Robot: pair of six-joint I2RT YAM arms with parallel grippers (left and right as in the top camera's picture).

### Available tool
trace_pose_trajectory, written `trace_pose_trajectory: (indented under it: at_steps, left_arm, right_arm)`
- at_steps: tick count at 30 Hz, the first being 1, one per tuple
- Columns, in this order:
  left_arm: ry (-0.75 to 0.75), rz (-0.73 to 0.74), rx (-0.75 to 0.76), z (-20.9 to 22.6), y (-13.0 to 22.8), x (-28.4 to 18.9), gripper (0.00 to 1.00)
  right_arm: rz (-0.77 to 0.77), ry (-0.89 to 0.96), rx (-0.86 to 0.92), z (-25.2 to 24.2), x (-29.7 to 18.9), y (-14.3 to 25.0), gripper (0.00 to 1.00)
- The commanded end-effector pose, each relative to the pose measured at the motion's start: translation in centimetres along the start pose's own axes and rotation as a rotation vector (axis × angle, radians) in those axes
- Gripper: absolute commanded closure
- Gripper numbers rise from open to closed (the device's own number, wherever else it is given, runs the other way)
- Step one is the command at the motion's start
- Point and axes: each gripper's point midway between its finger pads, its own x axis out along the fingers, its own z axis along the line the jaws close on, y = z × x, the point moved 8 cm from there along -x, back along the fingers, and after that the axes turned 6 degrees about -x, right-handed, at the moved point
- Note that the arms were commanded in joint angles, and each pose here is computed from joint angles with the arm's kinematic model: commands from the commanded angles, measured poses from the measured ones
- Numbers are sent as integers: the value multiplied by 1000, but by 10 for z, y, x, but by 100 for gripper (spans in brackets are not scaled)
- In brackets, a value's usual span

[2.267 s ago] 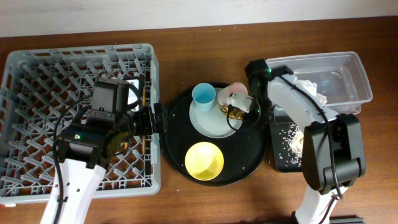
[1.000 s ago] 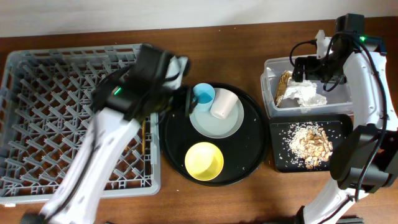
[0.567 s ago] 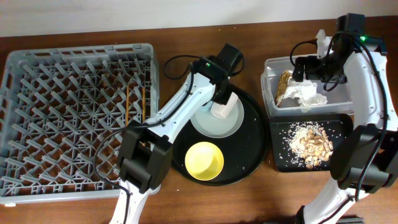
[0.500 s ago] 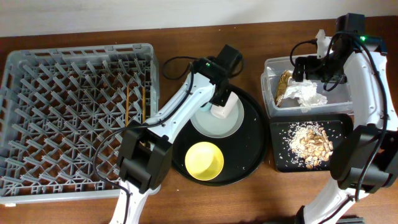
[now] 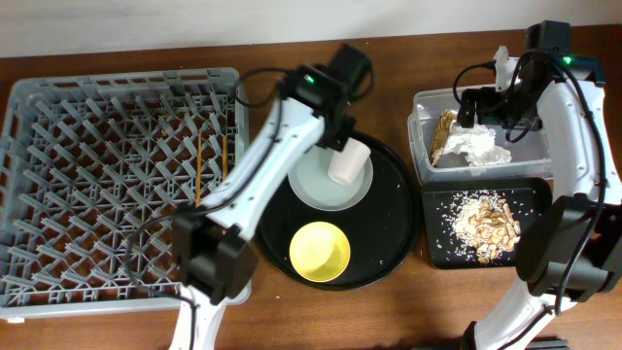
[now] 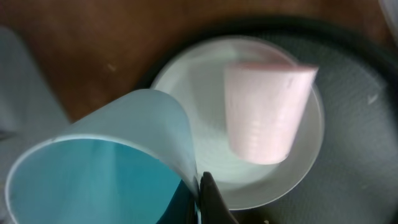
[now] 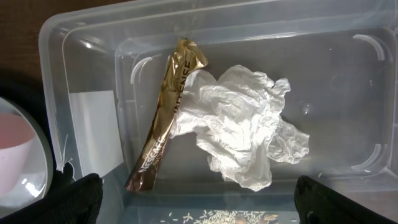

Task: Sort waste into correct bins and load items into the dishwasher rack
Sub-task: 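Grasp the blue cup with the left gripper and lift it, then place the blue cup upside down in the dish rack with the left gripper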

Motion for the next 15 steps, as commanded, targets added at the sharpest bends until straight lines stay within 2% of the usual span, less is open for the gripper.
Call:
trace_pose_trajectory:
  at_steps: [1, 2, 4, 6, 8, 10, 12, 15]
  left_arm:
    - [195, -300, -105, 68, -11, -140, 99]
    - [315, -347, -171, 111, -7, -161, 100]
    - [492, -353, -227, 162, -2, -161, 99]
    - [672, -348, -337, 230, 12, -137, 100]
    - [1003, -383, -419, 286, 30, -89, 100]
    - [1216, -389, -580, 325, 47, -30, 100]
    - [1357, -359, -730, 348, 60, 32, 100]
    - [1431, -305, -799, 344, 63, 72, 100]
  right_arm:
    - [-5, 1, 14, -2, -2, 1, 1]
    - [-5, 1, 14, -2, -2, 1, 1]
    - [-5, 1, 14, -2, -2, 1, 1]
    - [-5, 1, 14, -2, -2, 1, 1]
    - [-5, 1, 14, -2, -2, 1, 1]
    - [-5, 1, 14, -2, -2, 1, 1]
    - [-5, 1, 14, -2, -2, 1, 1]
    - [-5, 1, 14, -2, -2, 1, 2]
